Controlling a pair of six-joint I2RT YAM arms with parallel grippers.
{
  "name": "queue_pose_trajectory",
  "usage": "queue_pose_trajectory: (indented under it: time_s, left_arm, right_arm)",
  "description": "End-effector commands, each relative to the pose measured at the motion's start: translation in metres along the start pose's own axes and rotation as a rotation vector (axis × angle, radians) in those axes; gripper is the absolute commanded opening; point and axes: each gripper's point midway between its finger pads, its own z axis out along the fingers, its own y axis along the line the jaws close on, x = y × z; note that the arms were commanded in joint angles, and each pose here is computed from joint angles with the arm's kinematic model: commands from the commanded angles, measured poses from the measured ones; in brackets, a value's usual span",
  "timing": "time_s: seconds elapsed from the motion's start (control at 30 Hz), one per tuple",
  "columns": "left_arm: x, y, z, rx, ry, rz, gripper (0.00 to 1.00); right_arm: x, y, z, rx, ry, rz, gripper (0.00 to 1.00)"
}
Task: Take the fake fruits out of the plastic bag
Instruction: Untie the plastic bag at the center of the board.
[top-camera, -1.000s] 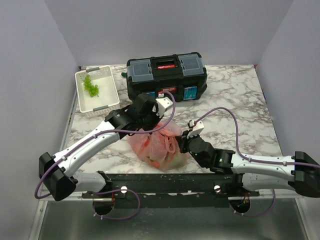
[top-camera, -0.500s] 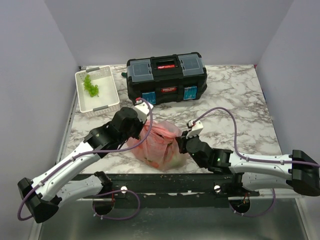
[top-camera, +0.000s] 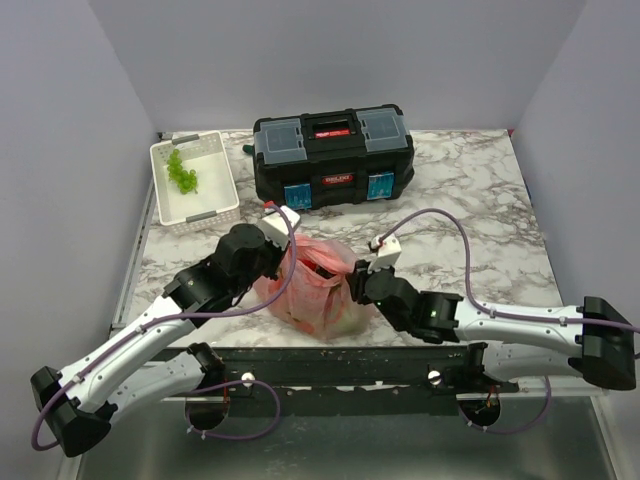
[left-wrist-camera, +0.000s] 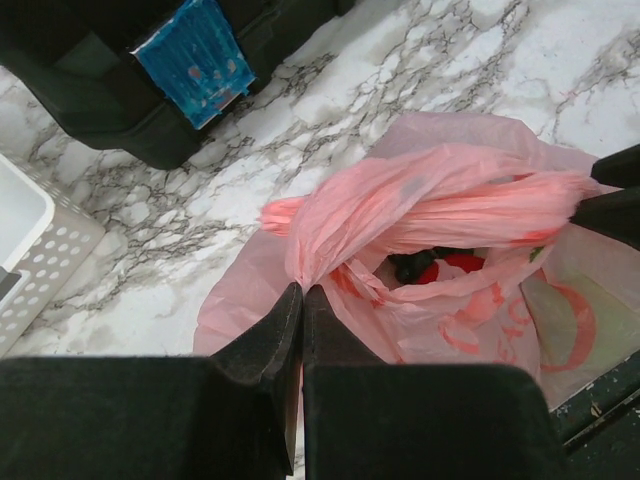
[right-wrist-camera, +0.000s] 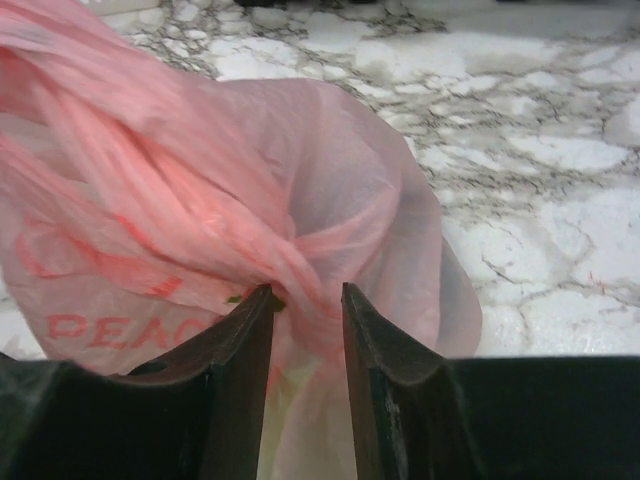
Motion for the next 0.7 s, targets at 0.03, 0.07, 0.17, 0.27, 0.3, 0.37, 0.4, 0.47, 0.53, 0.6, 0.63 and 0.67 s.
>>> queue_pose_trajectory:
  time_s: [0.03, 0.07, 0.17, 0.27, 0.3, 0.37, 0.4, 0.47, 0.53, 0.6, 0.63, 0.67]
  left_arm:
    - [-0.013, -0.014, 0.003, 0.079, -0.011, 0.005, 0.00]
    - [-0.013, -0.014, 0.003, 0.082, -0.008, 0.006, 0.00]
    - [-0.013, -0.016, 0.003, 0.089, -0.002, 0.004, 0.00]
    - [-0.012, -0.014, 0.004, 0.080, -0.001, 0.007, 0.00]
    - [-0.011, -0.013, 0.005, 0.074, 0.001, 0.007, 0.00]
    - [-0.011, -0.012, 0.005, 0.071, 0.006, 0.008, 0.00]
    - [-0.011, -0.013, 0.005, 0.074, 0.006, 0.008, 0.00]
    - [-0.012, -0.012, 0.004, 0.072, -0.002, 0.009, 0.00]
    - [-0.011, -0.011, 0.006, 0.064, -0.001, 0.011, 0.00]
    - [-0.011, -0.012, 0.006, 0.068, 0.007, 0.010, 0.00]
    - [-0.012, -0.012, 0.005, 0.072, 0.007, 0.010, 0.00]
    - [-0.012, -0.012, 0.005, 0.073, 0.005, 0.009, 0.00]
  right_arm:
    - [-0.023, 0.033, 0.002, -0.083, 0.034, -0.120, 0.41]
    - [-0.025, 0.039, 0.003, -0.094, 0.042, -0.135, 0.42]
    - [-0.032, 0.056, 0.010, -0.126, 0.053, -0.165, 0.44]
    - [-0.038, 0.072, 0.017, -0.160, 0.046, -0.170, 0.45]
    - [-0.040, 0.078, 0.017, -0.174, 0.042, -0.166, 0.45]
    - [-0.044, 0.088, 0.019, -0.209, 0.027, -0.156, 0.46]
    - [-0.043, 0.089, 0.021, -0.210, 0.028, -0.160, 0.48]
    - [-0.046, 0.087, 0.025, -0.177, 0.015, -0.146, 0.47]
    - [-0.050, 0.085, 0.028, -0.150, 0.004, -0.137, 0.46]
    - [-0.048, 0.082, 0.031, -0.127, 0.002, -0.144, 0.46]
    - [-0.046, 0.081, 0.033, -0.118, 0.003, -0.154, 0.46]
    - [-0.044, 0.080, 0.035, -0.111, 0.006, -0.162, 0.47]
